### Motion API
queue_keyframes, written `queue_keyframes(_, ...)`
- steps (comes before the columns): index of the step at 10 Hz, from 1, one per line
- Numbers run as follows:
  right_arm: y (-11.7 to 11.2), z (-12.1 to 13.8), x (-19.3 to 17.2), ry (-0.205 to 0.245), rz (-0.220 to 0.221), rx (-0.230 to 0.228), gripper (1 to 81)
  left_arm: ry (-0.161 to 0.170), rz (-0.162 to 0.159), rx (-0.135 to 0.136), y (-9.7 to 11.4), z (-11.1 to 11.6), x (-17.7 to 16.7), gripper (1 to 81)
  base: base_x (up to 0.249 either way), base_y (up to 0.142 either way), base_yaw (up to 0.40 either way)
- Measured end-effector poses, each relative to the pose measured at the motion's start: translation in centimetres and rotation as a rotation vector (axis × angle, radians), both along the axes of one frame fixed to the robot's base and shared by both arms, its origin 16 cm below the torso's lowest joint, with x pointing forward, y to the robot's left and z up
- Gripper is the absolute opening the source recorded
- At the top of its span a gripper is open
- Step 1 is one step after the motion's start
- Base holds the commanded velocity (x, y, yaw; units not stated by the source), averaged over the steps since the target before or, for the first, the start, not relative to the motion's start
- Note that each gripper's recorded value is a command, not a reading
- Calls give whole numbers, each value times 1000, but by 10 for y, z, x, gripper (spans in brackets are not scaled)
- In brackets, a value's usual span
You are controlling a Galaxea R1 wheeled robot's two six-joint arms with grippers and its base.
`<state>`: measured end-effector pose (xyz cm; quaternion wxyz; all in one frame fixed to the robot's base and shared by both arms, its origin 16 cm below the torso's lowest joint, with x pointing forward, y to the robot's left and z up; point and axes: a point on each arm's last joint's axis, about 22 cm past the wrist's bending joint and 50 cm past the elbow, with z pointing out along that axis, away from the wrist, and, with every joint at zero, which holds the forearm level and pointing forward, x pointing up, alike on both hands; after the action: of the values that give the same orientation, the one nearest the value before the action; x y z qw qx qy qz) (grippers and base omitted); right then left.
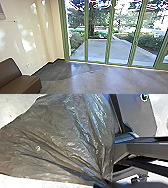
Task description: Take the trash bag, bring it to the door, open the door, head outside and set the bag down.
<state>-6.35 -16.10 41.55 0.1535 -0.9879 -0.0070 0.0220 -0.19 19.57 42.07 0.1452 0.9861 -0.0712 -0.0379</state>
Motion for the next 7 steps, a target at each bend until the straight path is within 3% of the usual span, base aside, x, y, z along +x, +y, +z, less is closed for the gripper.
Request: queue_keyframes(7, 0, 0, 0, 1, 0, 0, 811, 0, 0, -5, -4, 0, 0, 10, 0, 0, -320)
